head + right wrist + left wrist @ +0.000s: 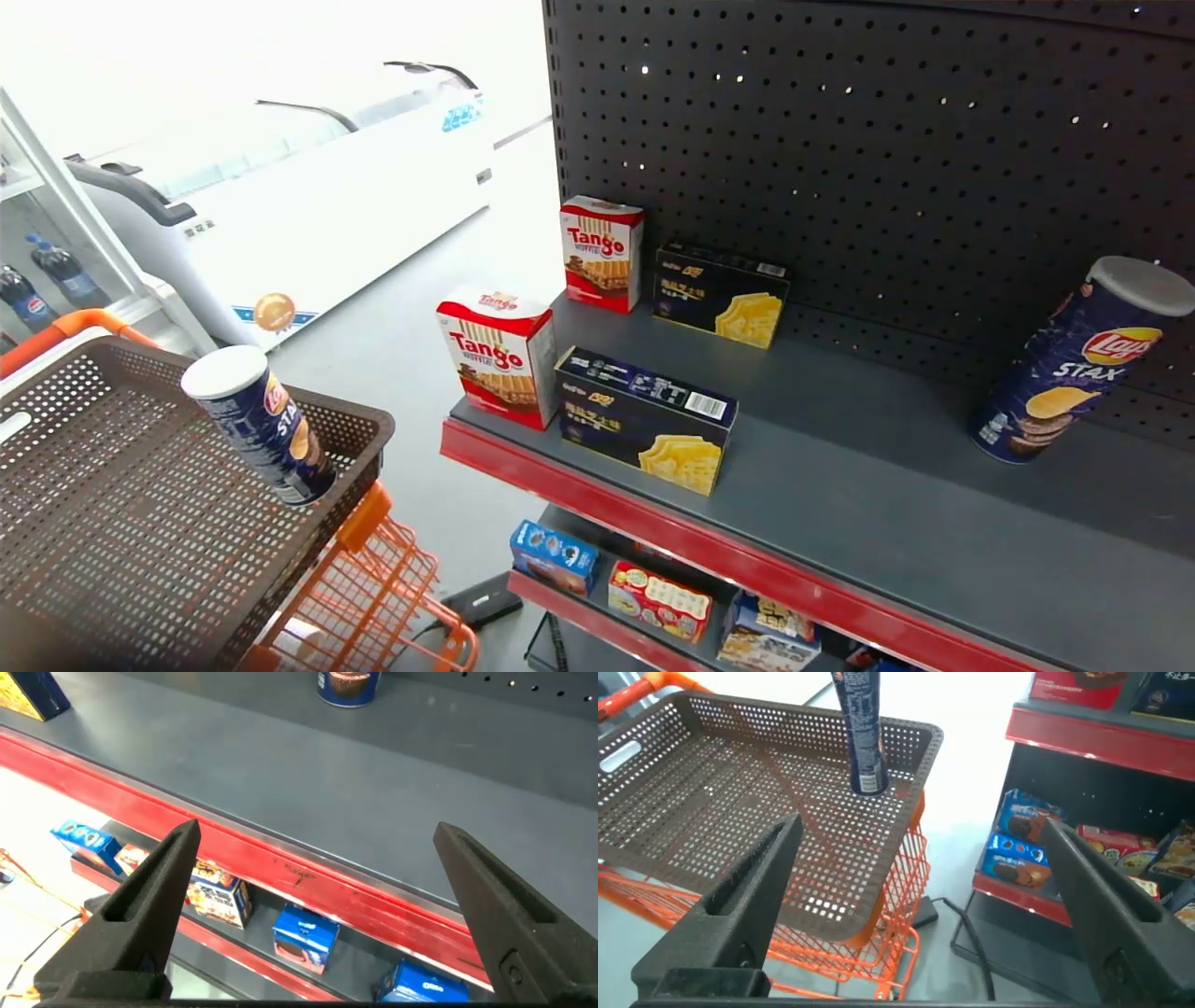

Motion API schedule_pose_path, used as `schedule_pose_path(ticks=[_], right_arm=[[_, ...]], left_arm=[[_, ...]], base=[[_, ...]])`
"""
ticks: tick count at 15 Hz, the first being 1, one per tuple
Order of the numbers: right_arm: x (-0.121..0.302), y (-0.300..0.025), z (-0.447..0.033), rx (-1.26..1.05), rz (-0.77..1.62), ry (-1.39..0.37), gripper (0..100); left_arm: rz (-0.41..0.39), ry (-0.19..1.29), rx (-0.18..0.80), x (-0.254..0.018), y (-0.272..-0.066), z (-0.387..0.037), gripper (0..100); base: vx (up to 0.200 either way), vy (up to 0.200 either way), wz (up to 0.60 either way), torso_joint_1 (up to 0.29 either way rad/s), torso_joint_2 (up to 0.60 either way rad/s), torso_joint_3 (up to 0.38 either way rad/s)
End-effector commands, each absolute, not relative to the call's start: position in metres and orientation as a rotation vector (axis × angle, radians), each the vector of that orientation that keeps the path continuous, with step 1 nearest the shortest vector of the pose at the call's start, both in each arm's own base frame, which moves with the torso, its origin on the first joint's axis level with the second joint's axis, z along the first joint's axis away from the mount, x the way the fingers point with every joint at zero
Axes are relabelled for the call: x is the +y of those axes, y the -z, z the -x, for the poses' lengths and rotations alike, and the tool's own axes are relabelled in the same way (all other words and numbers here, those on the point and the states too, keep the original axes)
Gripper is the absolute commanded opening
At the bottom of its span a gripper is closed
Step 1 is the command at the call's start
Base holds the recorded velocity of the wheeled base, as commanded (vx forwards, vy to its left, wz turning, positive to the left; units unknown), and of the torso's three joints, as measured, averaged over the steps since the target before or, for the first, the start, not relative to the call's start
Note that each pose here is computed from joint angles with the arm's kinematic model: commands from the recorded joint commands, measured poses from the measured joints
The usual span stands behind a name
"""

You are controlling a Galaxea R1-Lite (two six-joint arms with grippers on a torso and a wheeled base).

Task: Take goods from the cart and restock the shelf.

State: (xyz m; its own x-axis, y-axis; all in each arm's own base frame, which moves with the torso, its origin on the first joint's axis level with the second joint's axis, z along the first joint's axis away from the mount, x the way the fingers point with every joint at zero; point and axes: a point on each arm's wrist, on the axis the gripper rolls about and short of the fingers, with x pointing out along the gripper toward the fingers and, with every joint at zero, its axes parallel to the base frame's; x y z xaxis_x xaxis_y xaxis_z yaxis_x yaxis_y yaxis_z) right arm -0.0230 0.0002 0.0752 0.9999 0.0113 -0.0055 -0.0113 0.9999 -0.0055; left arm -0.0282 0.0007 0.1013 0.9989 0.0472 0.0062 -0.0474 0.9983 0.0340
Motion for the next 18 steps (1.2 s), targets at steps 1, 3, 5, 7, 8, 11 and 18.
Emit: schedule_pose_path(ticks=[1,3,5,7,8,11,18], right_arm=[[0.0,-0.075,0.023,0.006,0.006,-0.011,100],[0.0,-0.075,0.023,0.006,0.006,-0.011,100],[0.0,-0.075,0.023,0.006,0.006,-0.012,100],[0.0,-0.075,0.023,0.006,0.006,-0.011,100],[0.0,-0.075,0.023,0.006,0.006,-0.011,100],[0.0,-0.075,0.023,0.006,0.006,-0.011,100],[0.0,-0.075,0.023,0.006,0.006,-0.011,100]], left_arm=[[-0.044,-0.066,0.172,0.001,-0.156,0.0,100],[-0.02,-0.064,0.217,0.001,-0.17,-0.018,100],[-0.005,-0.092,0.259,0.003,-0.191,-0.054,100],[-0.008,-0.165,0.298,0.01,-0.194,-0.084,100],[-0.01,-0.178,0.347,0.013,-0.186,-0.103,100],[-0.018,-0.257,0.379,0.026,-0.157,-0.145,100],[-0.043,-0.319,0.22,0.045,-0.113,-0.237,100]], base=[[0.0,0.0,0.0,0.0,0.0,0.0],[0.0,0.0,0.0,0.0,0.0,0.0],[0.0,0.0,0.0,0.0,0.0,0.0],[0.0,0.0,0.0,0.0,0.0,0.0],[0.0,0.0,0.0,0.0,0.0,0.0],[0.0,0.0,0.0,0.0,0.0,0.0],[0.0,0.0,0.0,0.0,0.0,0.0]])
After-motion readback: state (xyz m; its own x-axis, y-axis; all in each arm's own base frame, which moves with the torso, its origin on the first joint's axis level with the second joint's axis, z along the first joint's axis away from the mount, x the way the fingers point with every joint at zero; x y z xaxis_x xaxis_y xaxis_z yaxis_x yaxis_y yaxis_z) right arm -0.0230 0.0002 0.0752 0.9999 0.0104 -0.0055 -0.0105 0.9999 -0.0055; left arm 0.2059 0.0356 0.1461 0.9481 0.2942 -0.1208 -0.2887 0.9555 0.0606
